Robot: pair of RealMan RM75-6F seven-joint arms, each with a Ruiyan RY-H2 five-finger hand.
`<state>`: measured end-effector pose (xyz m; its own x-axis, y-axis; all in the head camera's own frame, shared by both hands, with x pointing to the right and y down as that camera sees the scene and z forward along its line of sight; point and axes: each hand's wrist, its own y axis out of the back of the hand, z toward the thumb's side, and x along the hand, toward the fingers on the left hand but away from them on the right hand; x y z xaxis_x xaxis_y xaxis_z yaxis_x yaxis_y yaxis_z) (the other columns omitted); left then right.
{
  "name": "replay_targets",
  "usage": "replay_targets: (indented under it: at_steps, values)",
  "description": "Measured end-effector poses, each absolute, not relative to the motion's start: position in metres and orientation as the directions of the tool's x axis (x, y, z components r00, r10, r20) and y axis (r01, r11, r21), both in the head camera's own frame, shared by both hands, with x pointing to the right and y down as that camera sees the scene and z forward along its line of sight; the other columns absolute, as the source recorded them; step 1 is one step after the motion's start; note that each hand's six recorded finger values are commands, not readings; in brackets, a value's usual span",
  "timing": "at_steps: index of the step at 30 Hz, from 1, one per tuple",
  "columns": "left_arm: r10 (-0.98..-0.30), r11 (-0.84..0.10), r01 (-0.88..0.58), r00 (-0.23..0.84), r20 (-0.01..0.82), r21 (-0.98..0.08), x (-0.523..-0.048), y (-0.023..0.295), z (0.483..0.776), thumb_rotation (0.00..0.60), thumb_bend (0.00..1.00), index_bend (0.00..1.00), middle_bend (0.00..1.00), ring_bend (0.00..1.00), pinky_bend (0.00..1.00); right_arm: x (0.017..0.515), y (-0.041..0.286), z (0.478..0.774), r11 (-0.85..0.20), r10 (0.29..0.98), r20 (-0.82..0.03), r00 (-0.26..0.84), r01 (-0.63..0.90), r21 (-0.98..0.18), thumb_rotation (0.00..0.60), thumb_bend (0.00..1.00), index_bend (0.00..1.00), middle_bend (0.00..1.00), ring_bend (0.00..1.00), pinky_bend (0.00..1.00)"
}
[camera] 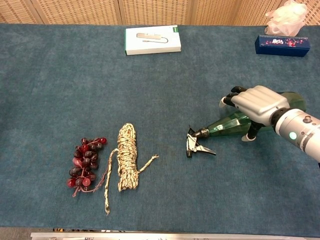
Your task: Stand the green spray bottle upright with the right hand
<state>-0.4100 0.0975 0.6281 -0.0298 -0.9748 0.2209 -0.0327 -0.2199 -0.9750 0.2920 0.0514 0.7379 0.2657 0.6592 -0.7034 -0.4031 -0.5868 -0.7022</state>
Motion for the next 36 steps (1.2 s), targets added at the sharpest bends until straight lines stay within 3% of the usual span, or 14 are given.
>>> replay_targets:
  at_steps: [16, 26, 36]
  values:
    - [-0.975, -0.220, -0.033, -0.030, 0.221, -0.975, -0.410, 0.098, 0.628, 0.600, 0.90, 0.00, 0.00, 0.00, 0.34, 0.289, 0.051, 0.738, -0.575, 0.673, -0.685, 0.277, -0.386, -0.721, 0.600, 0.07, 0.46, 0.50, 0.36, 0.45]
    - [-0.975, -0.219, -0.033, -0.030, 0.220, -0.975, -0.410, 0.098, 0.628, 0.600, 0.90, 0.00, 0.00, 0.00, 0.34, 0.290, 0.050, 0.728, -0.577, 0.703, -0.645, 0.300, -0.290, -0.763, 0.600, 0.07, 0.48, 0.51, 0.37, 0.46]
    - [-0.975, -0.219, -0.033, -0.030, 0.220, -0.975, -0.410, 0.097, 0.628, 0.600, 0.90, 0.00, 0.00, 0.00, 0.34, 0.288, 0.039, 0.708, -0.550, 0.782, -0.513, 0.353, 0.006, -0.835, 0.600, 0.07, 0.49, 0.52, 0.37, 0.46]
